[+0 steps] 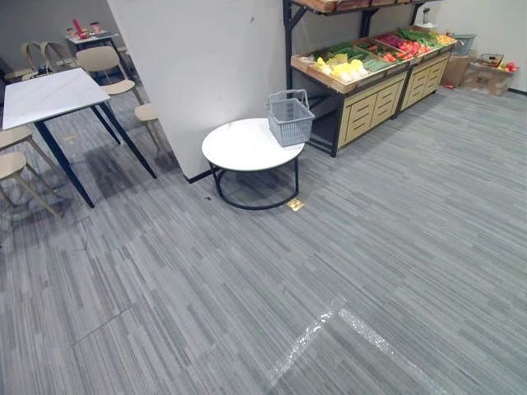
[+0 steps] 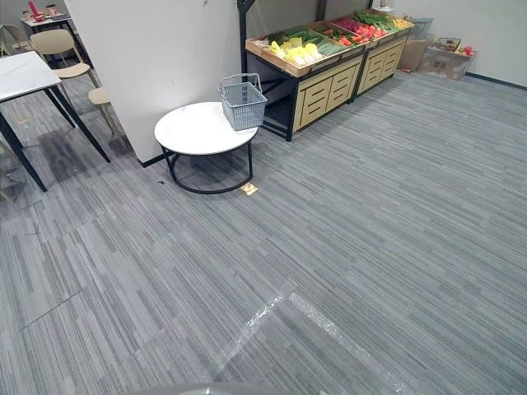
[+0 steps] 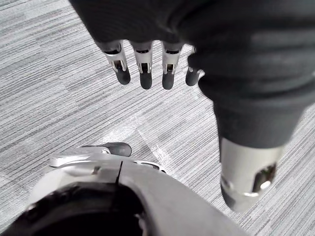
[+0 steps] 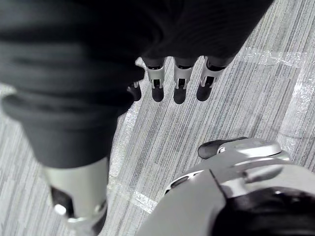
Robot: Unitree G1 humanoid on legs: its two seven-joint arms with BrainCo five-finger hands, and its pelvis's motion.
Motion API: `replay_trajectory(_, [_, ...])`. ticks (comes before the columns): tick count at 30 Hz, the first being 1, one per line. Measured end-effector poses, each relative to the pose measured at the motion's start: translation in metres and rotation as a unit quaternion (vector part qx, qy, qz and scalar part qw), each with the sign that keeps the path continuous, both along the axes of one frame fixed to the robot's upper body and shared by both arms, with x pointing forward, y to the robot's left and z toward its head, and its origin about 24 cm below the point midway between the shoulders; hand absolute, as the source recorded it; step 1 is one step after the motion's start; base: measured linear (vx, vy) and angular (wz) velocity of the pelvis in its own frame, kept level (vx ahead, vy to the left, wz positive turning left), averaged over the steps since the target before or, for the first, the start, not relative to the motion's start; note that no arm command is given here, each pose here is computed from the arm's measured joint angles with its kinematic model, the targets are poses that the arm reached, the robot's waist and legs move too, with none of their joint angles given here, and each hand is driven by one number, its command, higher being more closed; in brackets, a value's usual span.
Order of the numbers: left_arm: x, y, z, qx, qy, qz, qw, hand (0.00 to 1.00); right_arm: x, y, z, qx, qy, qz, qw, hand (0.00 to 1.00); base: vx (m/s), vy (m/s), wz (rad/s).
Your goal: Pick vegetable in the basket
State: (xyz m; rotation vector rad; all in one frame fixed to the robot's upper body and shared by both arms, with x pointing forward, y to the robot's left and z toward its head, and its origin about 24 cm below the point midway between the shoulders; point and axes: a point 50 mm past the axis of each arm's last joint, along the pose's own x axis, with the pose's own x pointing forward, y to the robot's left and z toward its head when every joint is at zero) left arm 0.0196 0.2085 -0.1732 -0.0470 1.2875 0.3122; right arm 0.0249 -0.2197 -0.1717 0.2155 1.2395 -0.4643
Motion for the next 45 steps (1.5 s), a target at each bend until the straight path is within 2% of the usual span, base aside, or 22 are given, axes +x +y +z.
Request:
replay_trajectory(12, [0.008,0.000,0.001,-0.003,-0.012,-0.008,1.000,0.00,0.019,0.001,0.001,0.000,-0.027,-0.003,1.000,0.00,0.02,-0.027,-0.04])
replay_trajectory(45, [0.009,0.002,0.001,0.000,-0.014,-0.008,1.000,0.00,0.019,0.003,0.001,0.008,-0.033,-0.024,0.999,0.00,0.00,-0.002,0.00])
